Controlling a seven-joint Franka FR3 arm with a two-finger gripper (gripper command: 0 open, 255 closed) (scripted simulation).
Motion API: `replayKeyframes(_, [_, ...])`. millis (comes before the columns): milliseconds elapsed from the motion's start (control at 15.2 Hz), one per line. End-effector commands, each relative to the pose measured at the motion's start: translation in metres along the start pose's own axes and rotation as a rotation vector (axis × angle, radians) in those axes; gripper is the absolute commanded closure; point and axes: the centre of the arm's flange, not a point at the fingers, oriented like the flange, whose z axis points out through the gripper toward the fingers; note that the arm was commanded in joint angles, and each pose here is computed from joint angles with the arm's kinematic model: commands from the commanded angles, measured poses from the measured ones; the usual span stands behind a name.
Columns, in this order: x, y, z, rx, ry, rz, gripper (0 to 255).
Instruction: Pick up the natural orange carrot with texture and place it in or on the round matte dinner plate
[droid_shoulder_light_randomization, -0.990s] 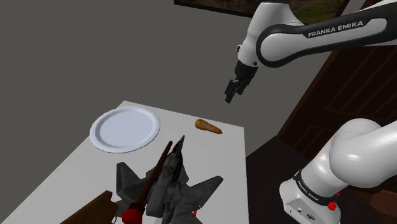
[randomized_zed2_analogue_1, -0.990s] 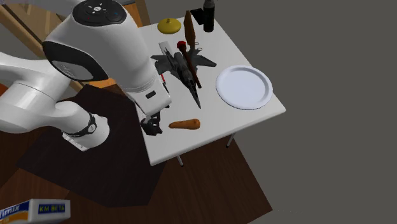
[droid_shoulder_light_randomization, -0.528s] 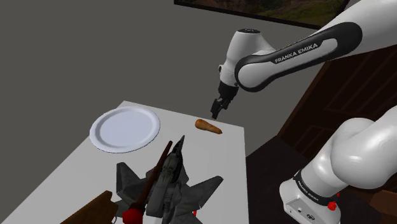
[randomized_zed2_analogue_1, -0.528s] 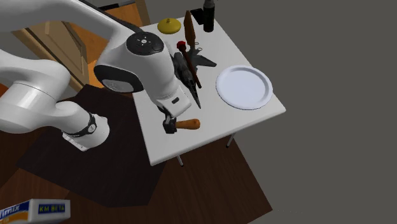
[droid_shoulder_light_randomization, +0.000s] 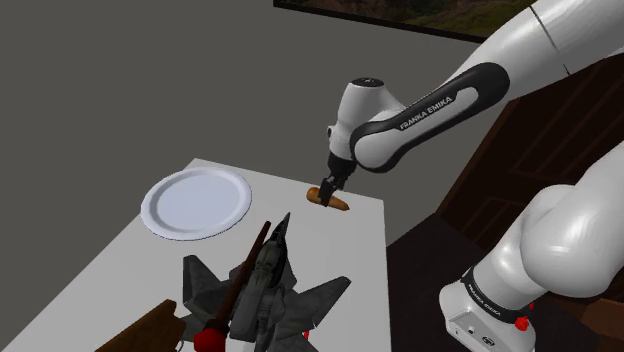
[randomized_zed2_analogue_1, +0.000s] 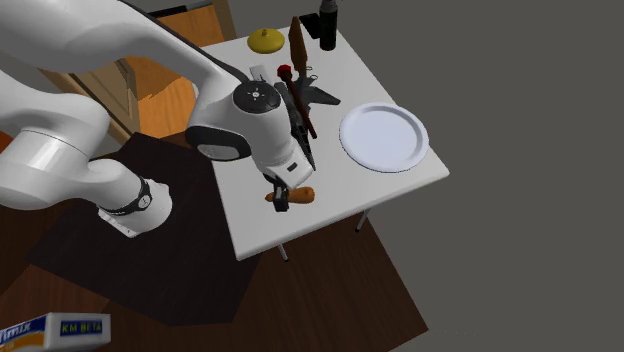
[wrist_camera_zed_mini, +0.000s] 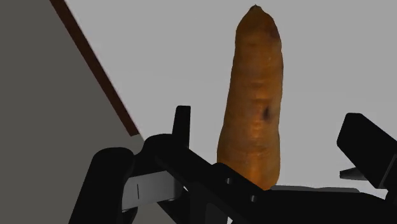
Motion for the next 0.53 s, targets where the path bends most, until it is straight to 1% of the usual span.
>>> replayKeyframes(0, [-0.0014, -0.0004, 0.0112, 0.000, 0.000, 0.000, 0])
replayKeyframes(132, [-0.0014, -0.0004, 0.0195, 0.000, 0.000, 0.000, 0])
replayKeyframes(462, [-0.0014, -0.0004, 0.0195, 0.000, 0.000, 0.000, 0])
